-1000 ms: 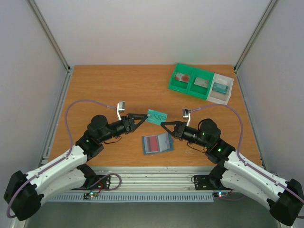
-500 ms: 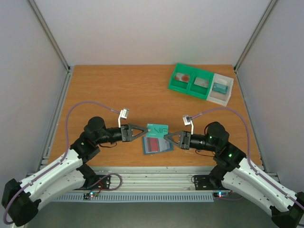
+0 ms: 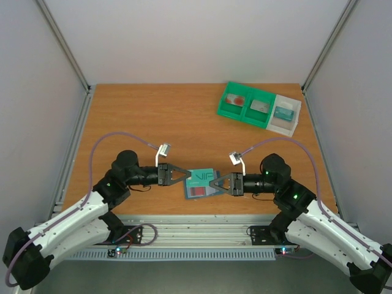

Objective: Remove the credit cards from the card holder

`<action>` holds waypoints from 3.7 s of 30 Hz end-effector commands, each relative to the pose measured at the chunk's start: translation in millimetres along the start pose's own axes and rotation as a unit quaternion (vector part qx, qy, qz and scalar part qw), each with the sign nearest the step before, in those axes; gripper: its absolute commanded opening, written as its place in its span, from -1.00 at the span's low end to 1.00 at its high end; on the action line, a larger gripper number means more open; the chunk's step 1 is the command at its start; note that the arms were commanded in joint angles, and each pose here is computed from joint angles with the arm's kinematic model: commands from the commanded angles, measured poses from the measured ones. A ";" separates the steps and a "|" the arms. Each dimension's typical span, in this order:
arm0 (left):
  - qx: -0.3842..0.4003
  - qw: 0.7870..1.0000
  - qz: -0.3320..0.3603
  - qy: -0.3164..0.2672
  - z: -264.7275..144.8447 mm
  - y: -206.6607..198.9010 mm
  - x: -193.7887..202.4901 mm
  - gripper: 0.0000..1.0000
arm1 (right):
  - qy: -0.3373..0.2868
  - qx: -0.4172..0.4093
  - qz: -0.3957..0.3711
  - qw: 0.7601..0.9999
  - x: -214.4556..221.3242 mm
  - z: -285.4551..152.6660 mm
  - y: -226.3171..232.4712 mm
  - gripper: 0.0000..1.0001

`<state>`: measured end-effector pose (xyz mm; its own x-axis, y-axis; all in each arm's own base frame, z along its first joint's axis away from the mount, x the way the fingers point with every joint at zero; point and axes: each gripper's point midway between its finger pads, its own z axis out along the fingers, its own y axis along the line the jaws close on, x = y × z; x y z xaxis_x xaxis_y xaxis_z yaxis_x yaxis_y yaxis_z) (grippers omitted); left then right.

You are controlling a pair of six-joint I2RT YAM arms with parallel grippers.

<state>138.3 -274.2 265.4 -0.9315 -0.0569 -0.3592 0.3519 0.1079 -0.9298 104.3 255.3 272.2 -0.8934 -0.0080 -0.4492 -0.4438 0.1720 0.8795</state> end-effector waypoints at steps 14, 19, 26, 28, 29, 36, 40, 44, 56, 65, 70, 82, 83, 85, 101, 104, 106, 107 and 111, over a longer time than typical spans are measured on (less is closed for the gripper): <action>0.016 1.000 -0.006 -0.020 1.3 6.4 -2.0 -0.99 | -0.105 0.041 0.048 0.992 -24.1 -12.0 -17.2 -0.98; 0.002 0.999 -0.008 -0.032 -5.0 4.3 -2.9 -0.16 | -0.131 0.065 0.043 0.988 -32.3 -21.5 -16.1 -0.98; -0.097 0.994 0.015 -0.038 -16.5 26.0 -2.3 0.58 | -0.151 0.198 -0.038 0.968 -55.7 -49.8 -13.9 -0.98; -0.129 0.991 0.027 -0.038 -19.7 31.2 -4.7 0.83 | -0.156 0.257 -0.048 0.952 -65.4 -59.8 -21.4 -0.98; -0.143 0.988 0.032 -0.038 -21.4 32.7 -6.2 0.96 | -0.159 0.279 -0.058 0.945 -70.7 -63.7 -23.4 -0.98; -0.212 0.975 0.063 -0.031 -35.1 42.6 -6.6 0.99 | -0.165 0.388 -0.104 0.901 -118.7 -74.8 -33.9 -0.98; -0.238 0.967 0.087 -0.011 -42.3 47.5 -0.8 0.99 | -0.179 0.435 -0.102 0.876 -148.5 -86.4 -53.3 -0.98; -0.249 0.963 0.106 -0.010 -47.2 51.7 1.7 0.99 | -0.190 0.438 -0.050 0.877 -177.0 -100.5 -85.2 -0.98; -0.229 0.966 0.118 0.005 -43.8 52.2 9.4 0.99 | -0.258 0.492 0.072 0.829 -229.7 -199.2 -181.5 -0.98; -0.269 0.949 0.161 -0.015 -54.3 54.3 -3.2 0.99 | -0.264 0.526 0.098 0.803 -248.0 -239.0 -233.0 -0.98; -0.272 0.950 0.155 -0.020 -49.9 56.0 -9.5 0.99 | -0.249 0.552 0.089 0.790 -266.6 -248.9 -254.8 -0.98; -0.277 0.947 0.155 -0.047 -39.2 69.7 -25.4 0.99 | -0.211 0.621 0.096 0.749 -279.1 -283.6 -295.7 -0.98; -0.281 0.946 0.157 -0.048 -39.4 69.4 -27.3 0.99 | -0.214 0.618 0.099 0.750 -279.4 -287.5 -298.0 -0.98; -0.289 0.942 0.164 -0.048 -39.2 69.3 -31.4 0.99 | -0.216 0.615 0.109 0.750 -277.5 -297.4 -305.0 -0.97; -0.303 0.937 0.170 -0.040 -19.0 80.9 -51.6 0.99 | -0.180 0.579 0.107 0.788 -307.3 -302.1 -356.4 -0.98; -0.304 0.938 0.166 -0.036 -13.8 83.5 -54.8 0.99 | -0.163 0.570 0.113 0.797 -310.6 -299.4 -367.3 -0.98; -0.303 0.938 0.165 -0.030 -10.3 83.2 -56.6 0.99 | -0.156 0.572 0.117 0.796 -311.7 -301.5 -373.4 -0.98; -0.304 0.938 0.165 -0.028 -9.6 83.3 -57.2 0.99 | -0.157 0.572 0.117 0.797 -313.6 -302.7 -375.0 -0.98; -0.311 0.935 0.170 -0.029 -9.2 85.9 -59.9 0.99 | -0.162 0.555 0.117 0.807 -322.2 -301.1 -378.4 -0.98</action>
<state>209.6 -245.1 182.7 -0.8200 0.0558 -0.5697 0.4347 0.7081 -0.5564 535.3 -103.8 126.7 -0.7886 0.3898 -0.4755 0.2600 0.9123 0.3165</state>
